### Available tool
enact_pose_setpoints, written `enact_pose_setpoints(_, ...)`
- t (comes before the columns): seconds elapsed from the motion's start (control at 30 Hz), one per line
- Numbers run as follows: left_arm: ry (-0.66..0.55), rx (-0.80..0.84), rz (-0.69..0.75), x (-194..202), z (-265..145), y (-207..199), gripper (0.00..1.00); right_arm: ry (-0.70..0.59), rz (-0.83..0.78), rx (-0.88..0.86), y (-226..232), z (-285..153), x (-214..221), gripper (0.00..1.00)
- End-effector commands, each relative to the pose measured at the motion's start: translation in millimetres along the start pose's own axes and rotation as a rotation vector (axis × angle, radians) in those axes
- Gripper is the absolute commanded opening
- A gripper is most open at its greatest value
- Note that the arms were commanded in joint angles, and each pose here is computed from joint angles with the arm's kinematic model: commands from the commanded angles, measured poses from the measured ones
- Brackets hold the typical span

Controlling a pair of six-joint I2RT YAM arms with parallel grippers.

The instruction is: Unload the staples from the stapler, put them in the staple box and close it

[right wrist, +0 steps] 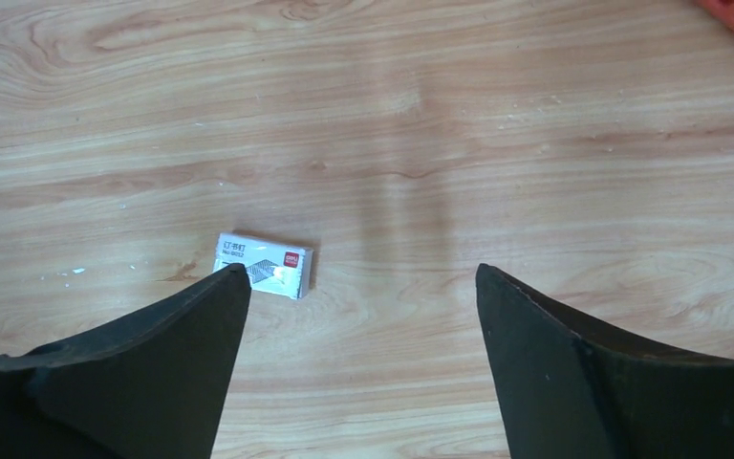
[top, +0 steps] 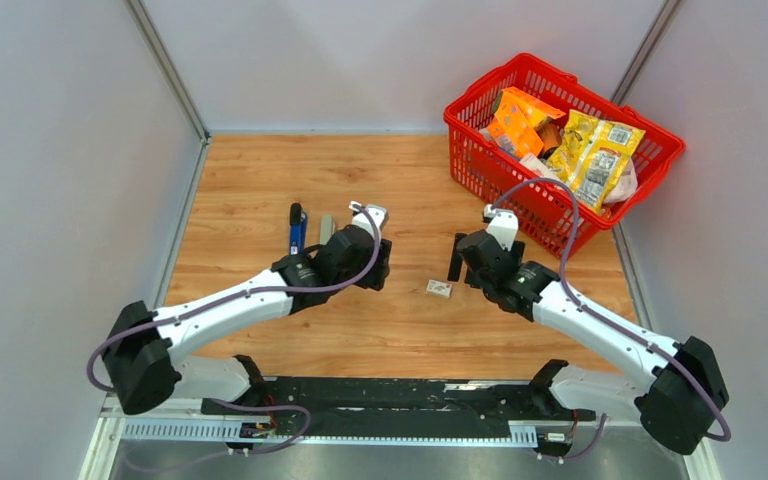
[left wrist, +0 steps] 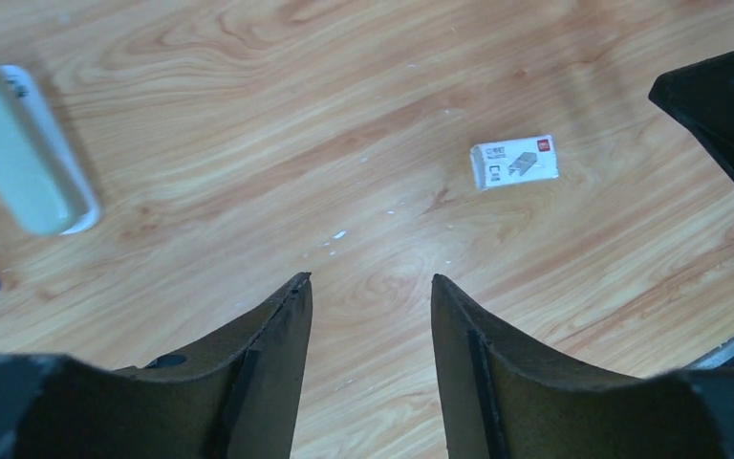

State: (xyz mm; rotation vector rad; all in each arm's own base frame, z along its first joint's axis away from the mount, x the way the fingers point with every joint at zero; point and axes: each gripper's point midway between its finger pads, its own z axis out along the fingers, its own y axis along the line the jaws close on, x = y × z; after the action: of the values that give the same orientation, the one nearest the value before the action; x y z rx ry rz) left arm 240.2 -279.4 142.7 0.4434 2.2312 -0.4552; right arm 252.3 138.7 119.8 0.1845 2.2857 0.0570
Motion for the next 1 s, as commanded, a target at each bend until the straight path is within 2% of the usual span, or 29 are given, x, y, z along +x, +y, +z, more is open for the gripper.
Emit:
enact_pose_setpoints(0.0,-0.076,-0.076,0.023,-15.4,-30.9,22.3,0.60,-0.065,0.000,-0.080,18.8,-14.3,-28.4,0.97)
enact_pose_setpoints(0.03,-0.089,-0.091,0.024,-18.4,-35.2,26.3,0.63,-0.069,-0.003,-0.097,22.3,-16.7,-30.4,1.00)
enact_pose_setpoints(0.13,-0.123,-0.104,0.030,-25.2,-53.7,33.6,0.66,-0.093,-0.017,-0.140,31.6,-27.3,-37.6,1.00)
enact_pose_setpoints(0.23,-0.152,-0.109,0.034,-30.3,-68.2,38.8,0.79,-0.115,-0.032,-0.185,39.5,-39.4,-45.8,1.00)
enact_pose_setpoints(0.3,-0.176,-0.088,0.047,-35.1,-78.5,37.7,0.82,-0.128,-0.047,-0.212,44.6,-47.3,-49.9,1.00)
enact_pose_setpoints(0.6,-0.267,-0.073,0.071,-58.2,-130.8,46.6,0.83,-0.233,-0.098,-0.245,60.4,-84.7,-80.9,1.00)
enact_pose_setpoints(0.97,-0.397,-0.102,0.119,-81.9,-187.4,65.8,0.83,-0.291,-0.118,-0.217,63.3,-98.7,-107.8,1.00)
